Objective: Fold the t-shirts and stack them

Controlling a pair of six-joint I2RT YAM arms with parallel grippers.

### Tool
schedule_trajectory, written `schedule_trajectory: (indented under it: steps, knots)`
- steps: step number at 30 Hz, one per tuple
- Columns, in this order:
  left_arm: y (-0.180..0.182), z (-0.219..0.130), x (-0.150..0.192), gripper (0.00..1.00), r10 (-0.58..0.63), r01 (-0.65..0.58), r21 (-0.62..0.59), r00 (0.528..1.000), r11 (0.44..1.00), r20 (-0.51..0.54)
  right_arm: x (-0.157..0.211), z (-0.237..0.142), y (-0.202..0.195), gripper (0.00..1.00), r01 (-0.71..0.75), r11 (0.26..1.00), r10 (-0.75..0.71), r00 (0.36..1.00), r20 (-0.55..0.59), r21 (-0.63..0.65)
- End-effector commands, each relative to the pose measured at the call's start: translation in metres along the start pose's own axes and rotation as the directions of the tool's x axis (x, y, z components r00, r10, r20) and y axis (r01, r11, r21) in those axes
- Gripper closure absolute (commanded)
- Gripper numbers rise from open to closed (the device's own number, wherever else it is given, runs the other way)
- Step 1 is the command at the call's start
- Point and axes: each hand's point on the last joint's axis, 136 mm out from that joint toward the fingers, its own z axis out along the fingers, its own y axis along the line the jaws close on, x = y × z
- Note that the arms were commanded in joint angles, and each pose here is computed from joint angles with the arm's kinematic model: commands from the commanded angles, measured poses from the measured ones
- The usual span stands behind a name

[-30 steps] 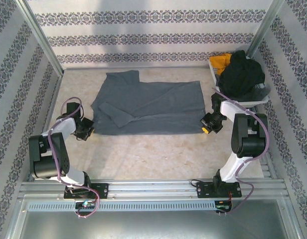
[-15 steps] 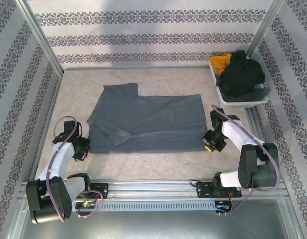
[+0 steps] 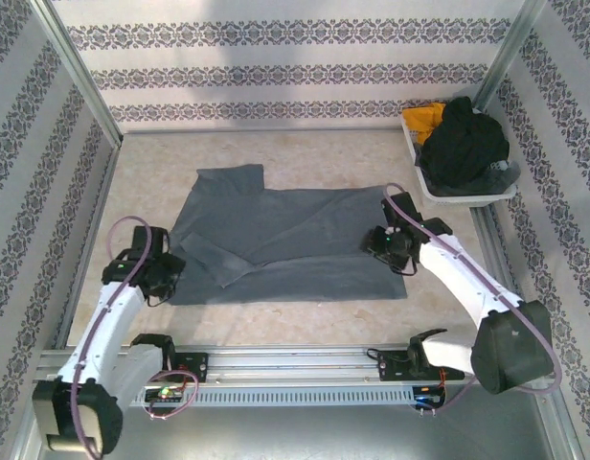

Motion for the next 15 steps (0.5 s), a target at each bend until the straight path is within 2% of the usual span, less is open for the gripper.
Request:
schedule_trajectory:
  steps: [1,5,15]
  knots:
    - [-0.016,0.020,0.032,0.53,-0.117,0.121,0.045,0.990,0.992,-0.082,0.015,0.008,0.077,0.44,0.131,0.950,-0.162,0.983,-0.091,-0.285]
    - [-0.020,0.042,0.049,0.53,-0.139,0.142,0.019,0.984,0.990,-0.112,0.026,0.021,0.097,0.44,0.130,0.941,-0.184,0.971,-0.150,-0.314]
    - [-0.020,0.065,0.067,0.59,-0.133,0.130,-0.029,0.978,0.991,-0.163,0.019,0.027,0.091,0.45,0.094,0.955,-0.141,0.978,-0.153,-0.280]
